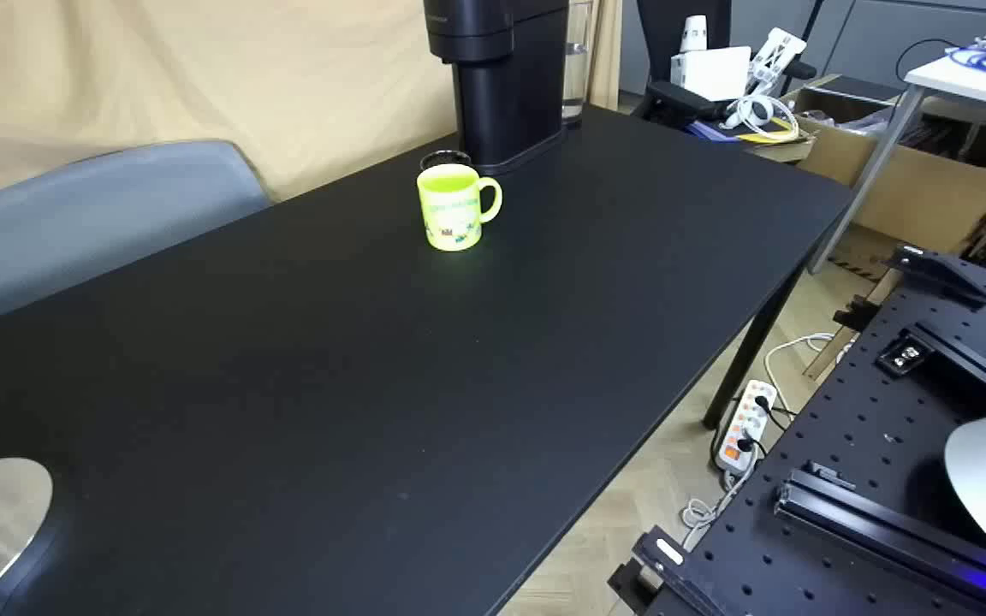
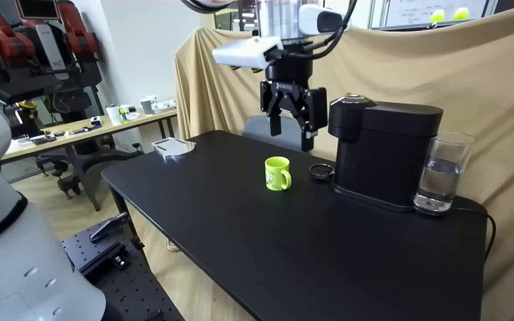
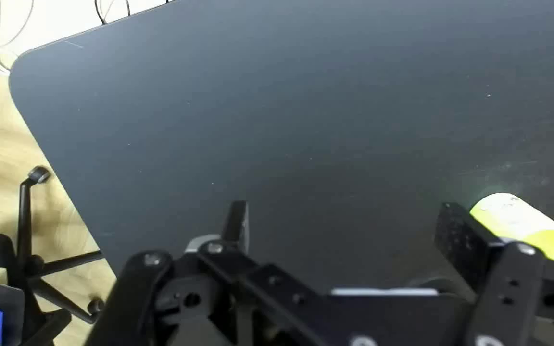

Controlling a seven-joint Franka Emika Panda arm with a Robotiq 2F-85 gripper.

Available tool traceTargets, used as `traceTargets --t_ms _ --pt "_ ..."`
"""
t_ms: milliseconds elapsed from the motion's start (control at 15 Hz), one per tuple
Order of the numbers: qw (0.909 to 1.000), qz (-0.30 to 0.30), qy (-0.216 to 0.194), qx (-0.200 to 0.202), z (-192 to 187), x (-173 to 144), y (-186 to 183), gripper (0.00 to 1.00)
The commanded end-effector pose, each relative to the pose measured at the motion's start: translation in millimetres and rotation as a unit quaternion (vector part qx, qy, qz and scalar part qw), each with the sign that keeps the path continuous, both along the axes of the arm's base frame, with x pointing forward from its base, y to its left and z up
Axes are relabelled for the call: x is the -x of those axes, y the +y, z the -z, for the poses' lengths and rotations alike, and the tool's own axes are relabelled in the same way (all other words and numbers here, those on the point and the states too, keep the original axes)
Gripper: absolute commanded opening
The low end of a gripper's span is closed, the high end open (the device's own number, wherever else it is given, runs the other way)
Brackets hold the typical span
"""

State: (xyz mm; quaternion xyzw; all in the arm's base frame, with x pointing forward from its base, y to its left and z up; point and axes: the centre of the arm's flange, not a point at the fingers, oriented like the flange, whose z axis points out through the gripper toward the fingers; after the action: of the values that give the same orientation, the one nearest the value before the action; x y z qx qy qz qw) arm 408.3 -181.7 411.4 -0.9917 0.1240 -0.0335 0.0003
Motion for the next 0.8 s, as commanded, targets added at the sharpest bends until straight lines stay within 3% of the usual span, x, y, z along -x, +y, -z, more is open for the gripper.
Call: traceTargets --t_ms 0,667,733 --pt "1.0 0.0 0.0 0.0 0.2 -0.1 0.0 1.0" --pt "1.0 0.0 0.0 0.0 0.1 0.0 -0.1 1.0" --pt "0.9996 -0.024 -0.013 0.011 2.1 -8.0 4.6 1.0"
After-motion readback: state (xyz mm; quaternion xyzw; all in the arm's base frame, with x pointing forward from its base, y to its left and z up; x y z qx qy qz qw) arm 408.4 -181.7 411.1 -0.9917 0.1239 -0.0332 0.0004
